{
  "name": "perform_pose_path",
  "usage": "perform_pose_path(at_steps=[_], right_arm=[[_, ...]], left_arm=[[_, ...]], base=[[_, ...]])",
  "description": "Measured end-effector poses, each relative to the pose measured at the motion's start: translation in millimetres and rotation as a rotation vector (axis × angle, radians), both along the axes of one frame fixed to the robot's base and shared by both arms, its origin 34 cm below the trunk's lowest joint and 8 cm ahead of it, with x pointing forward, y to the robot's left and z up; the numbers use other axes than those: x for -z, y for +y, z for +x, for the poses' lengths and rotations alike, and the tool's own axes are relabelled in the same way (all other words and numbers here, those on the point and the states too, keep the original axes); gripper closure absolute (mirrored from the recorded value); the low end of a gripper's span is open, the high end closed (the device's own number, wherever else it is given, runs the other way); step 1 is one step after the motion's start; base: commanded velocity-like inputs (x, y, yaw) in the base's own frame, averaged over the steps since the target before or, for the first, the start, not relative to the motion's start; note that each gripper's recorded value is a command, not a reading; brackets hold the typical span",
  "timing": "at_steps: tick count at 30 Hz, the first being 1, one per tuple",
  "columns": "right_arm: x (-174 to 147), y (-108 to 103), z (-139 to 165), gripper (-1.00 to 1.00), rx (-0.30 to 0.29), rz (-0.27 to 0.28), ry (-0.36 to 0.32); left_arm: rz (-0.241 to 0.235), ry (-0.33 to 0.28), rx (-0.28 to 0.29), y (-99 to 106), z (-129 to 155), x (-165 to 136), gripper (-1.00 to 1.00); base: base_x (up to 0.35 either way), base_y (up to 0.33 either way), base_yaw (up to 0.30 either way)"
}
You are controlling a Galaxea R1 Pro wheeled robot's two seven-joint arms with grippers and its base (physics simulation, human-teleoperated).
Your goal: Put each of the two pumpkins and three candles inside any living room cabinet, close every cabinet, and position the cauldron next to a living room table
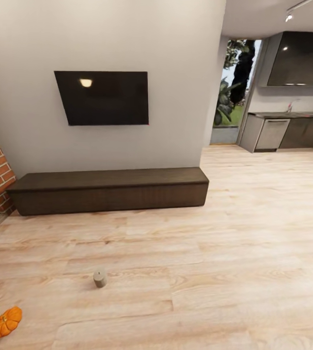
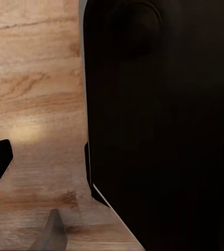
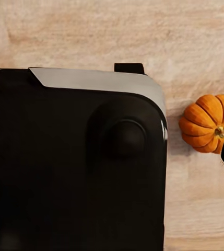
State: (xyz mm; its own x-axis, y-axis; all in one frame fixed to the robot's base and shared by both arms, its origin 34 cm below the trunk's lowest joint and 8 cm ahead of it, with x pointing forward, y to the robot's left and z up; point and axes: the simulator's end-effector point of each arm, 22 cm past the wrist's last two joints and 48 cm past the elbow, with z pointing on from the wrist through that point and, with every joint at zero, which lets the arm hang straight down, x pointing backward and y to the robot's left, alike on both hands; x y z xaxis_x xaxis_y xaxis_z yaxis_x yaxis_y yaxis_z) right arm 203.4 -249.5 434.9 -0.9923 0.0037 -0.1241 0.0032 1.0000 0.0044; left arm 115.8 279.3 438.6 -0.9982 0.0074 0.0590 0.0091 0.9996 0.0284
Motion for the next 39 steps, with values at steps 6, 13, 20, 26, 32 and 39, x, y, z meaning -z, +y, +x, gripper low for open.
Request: perform_pose_path(at_steps=[6,13,20,26,32,39], right_arm=[[0.6,-1.0,-3.6,-1.0,-0.002,0.003,0.009],[1.1,-1.5,-7.2,-1.0,-0.001,0.006,0.018],[1.3,-1.4,-8.0,-1.0,-0.001,0.006,0.02],[1.3,-1.2,-8.1,-1.0,-0.001,0.006,0.02],[1.3,-1.2,-8.0,-1.0,-0.001,0.006,0.02],[1.3,-1.1,-8.0,-1.0,-0.001,0.006,0.02]], left_arm=[[0.0,0.01,0.001,0.0,-3.7,-0.2,-1.0],[0.0,0.019,0.0,0.0,-7.4,-0.5,-1.0],[0.0,0.022,0.0,0.0,-8.4,-0.6,-1.0],[0.0,0.022,0.0,0.0,-8.5,-0.6,-1.0],[0.0,0.021,0.0,0.0,-8.1,-0.6,-1.0],[0.0,0.022,0.002,-0.1,-8.4,-0.6,-1.0]], base=[[0.33,0.0,-0.024],[0.325,0.0,-0.156],[0.29,0.0,-0.265],[0.279,0.0,-0.281],[0.279,0.0,-0.282],[0.279,-0.09,-0.282]])
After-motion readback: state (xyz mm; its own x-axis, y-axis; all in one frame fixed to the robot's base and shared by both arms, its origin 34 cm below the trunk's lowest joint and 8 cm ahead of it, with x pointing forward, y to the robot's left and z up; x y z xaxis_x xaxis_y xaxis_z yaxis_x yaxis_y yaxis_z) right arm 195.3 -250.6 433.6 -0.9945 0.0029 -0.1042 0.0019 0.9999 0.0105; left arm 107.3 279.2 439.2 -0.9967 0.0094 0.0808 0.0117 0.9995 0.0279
